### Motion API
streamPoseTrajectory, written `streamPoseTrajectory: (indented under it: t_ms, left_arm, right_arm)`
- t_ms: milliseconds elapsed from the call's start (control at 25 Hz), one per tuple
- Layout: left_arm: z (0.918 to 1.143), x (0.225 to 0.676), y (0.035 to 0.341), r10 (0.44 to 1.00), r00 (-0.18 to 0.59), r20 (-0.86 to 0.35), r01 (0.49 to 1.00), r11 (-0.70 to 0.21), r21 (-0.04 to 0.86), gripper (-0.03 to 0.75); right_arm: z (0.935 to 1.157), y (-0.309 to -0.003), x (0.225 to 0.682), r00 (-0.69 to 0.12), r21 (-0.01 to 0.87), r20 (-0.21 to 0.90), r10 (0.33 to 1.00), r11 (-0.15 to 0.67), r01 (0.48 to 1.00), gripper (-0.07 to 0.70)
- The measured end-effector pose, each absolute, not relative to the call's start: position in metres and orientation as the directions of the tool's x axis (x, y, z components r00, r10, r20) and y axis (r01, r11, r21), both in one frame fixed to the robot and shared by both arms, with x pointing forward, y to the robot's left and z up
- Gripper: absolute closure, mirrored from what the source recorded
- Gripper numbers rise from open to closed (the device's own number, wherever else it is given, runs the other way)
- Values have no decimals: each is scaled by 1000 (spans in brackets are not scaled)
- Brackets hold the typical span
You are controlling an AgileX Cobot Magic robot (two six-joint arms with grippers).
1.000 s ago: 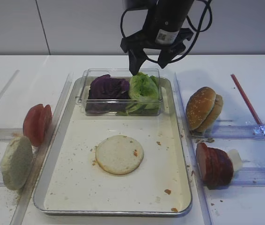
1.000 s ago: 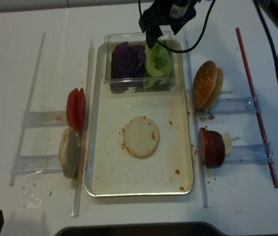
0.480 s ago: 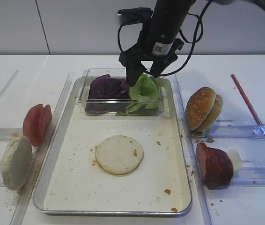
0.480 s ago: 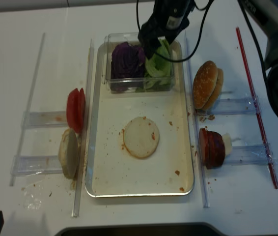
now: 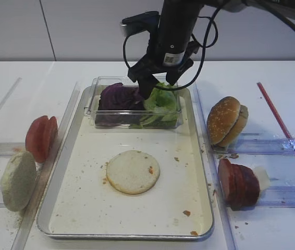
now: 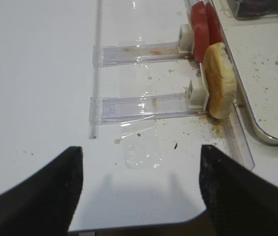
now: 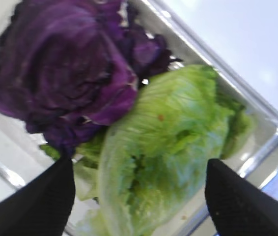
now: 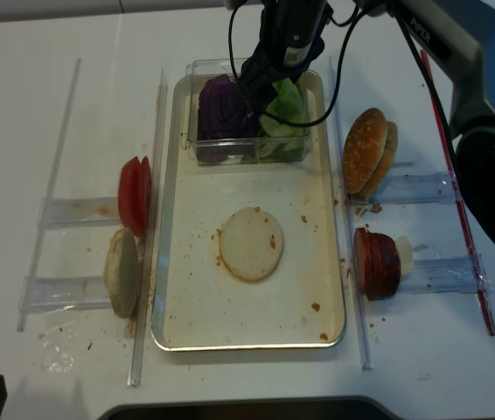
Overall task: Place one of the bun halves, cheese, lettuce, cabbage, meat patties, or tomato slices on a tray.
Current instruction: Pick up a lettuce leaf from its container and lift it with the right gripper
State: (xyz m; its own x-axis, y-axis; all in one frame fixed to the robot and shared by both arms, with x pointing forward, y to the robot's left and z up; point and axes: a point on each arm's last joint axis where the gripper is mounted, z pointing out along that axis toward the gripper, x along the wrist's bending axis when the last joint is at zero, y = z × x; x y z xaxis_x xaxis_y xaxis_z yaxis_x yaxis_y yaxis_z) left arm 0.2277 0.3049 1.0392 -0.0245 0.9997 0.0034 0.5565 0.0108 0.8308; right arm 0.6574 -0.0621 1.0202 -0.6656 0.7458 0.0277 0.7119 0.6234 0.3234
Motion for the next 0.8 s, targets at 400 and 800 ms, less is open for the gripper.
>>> streamPoseTrajectory:
  t_ms: [400, 800]
  left_arm:
    - [1039, 228, 305, 1000, -25, 3, 557, 11, 831, 260]
    - [1039, 228, 305, 1000, -25, 3, 557, 11, 831, 276]
  right_arm:
    - [999, -60, 664, -648, 294, 23, 761, 614, 732, 84]
    - [993, -61, 667, -650, 291, -5, 760, 623, 726, 84]
